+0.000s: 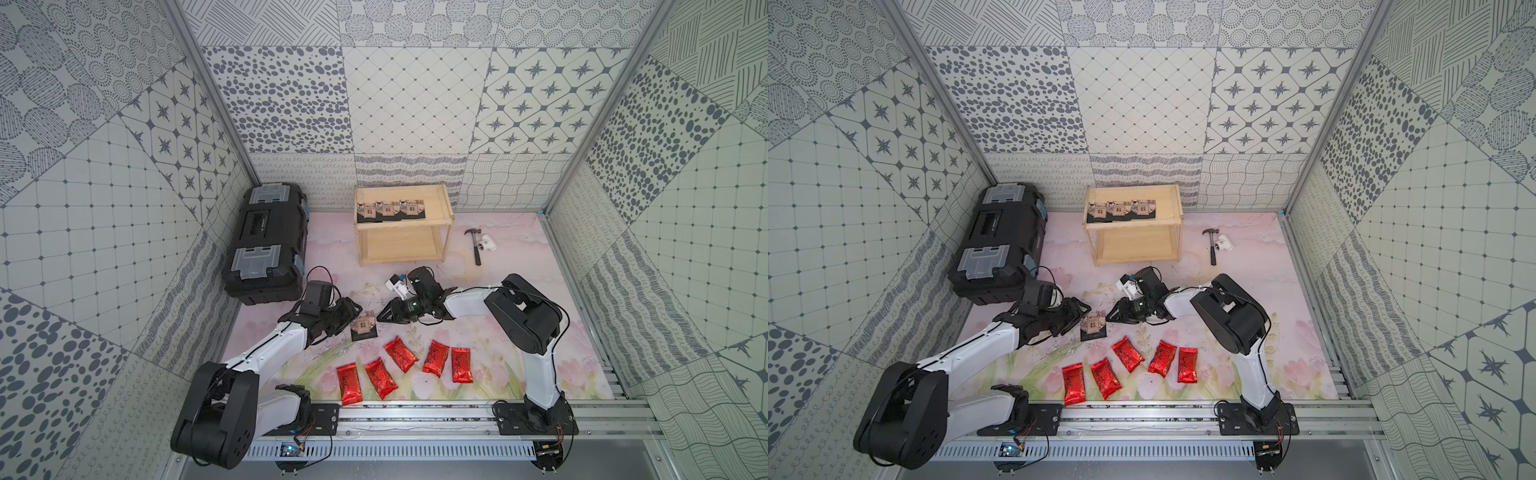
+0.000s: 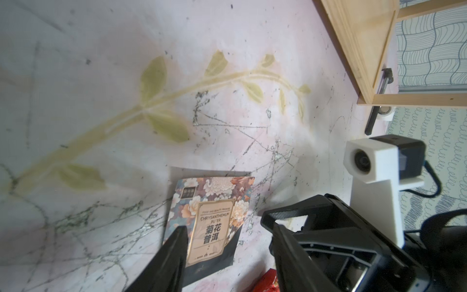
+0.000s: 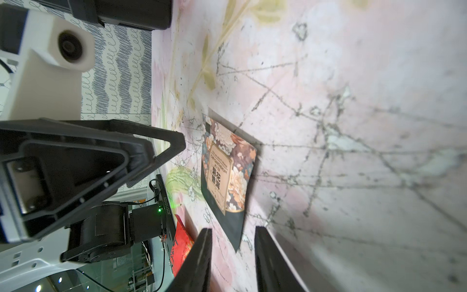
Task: Place the tea bags on the shelf by color
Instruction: Pick up the tea bag from the center of the board.
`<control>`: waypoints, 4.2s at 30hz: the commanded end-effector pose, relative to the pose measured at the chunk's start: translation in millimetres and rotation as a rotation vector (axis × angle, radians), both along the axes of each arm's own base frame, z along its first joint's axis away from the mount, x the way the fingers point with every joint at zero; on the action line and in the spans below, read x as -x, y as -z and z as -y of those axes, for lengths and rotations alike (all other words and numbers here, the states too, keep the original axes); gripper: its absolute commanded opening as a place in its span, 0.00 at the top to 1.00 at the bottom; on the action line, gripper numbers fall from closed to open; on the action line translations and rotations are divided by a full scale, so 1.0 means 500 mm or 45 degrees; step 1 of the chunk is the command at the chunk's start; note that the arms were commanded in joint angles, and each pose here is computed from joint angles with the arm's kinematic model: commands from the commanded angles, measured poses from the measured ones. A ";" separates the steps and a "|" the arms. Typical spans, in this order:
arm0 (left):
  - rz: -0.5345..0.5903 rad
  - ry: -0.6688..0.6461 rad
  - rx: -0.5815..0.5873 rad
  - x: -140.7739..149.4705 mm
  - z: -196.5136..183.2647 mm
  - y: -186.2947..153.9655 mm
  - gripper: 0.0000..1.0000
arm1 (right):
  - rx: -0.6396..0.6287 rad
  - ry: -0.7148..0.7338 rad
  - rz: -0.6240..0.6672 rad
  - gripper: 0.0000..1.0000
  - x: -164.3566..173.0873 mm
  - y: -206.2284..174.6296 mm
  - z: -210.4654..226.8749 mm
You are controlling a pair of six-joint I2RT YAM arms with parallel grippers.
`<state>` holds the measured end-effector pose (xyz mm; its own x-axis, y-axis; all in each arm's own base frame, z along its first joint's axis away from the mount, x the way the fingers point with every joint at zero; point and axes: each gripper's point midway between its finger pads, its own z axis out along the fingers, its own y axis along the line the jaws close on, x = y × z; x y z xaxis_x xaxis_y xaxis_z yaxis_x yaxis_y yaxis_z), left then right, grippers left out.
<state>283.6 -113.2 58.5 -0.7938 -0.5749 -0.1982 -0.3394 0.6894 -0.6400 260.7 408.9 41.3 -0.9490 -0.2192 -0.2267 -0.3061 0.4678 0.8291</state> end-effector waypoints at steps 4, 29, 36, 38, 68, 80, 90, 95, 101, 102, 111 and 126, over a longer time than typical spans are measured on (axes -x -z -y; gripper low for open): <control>0.062 0.050 0.011 -0.016 0.019 0.009 0.42 | -0.065 0.015 0.049 0.67 -0.013 -0.036 -0.016; -0.020 0.008 -0.002 0.034 0.003 0.072 0.41 | -0.044 0.043 -0.155 0.70 -0.014 0.017 -0.057; -0.007 0.009 0.009 0.031 0.005 0.063 0.41 | -0.112 0.043 -0.148 0.87 -0.027 -0.006 -0.071; 0.022 0.008 0.015 0.020 0.006 0.043 0.41 | -0.122 0.050 -0.140 0.97 -0.031 -0.011 -0.067; 0.450 0.352 0.607 -0.073 0.107 -0.264 0.65 | -0.492 -0.114 0.098 1.00 -0.048 -0.242 0.021; 0.459 0.323 0.523 -0.060 0.092 -0.261 0.98 | -0.478 -0.105 0.107 1.00 -0.051 -0.244 0.028; 0.617 0.201 0.571 -0.095 0.077 -0.333 1.00 | -0.497 0.268 0.189 0.63 -0.128 -0.361 0.079; 0.721 0.069 0.664 -0.131 0.069 -0.389 1.00 | -0.621 0.731 0.190 0.54 -0.151 -0.413 0.171; 0.825 -0.052 0.716 -0.178 0.071 -0.468 1.00 | -0.714 0.972 0.192 0.45 -0.137 -0.456 0.228; 0.839 -0.067 0.726 -0.188 0.071 -0.483 1.00 | -0.730 0.975 0.182 0.44 -0.135 -0.462 0.226; 0.918 -0.080 0.929 -0.259 0.116 -0.555 1.00 | -0.895 0.903 0.113 0.36 -0.130 -0.515 0.178; 0.929 -0.039 1.032 -0.276 0.157 -0.564 1.00 | -1.033 0.826 0.112 0.54 -0.186 -0.562 0.114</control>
<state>424.7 -190.5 306.5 -0.6375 -0.7552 -0.1523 0.1851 0.0417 -0.9818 354.5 347.3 295.0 -0.8030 0.5828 -0.1248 -0.1933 -0.0567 0.9795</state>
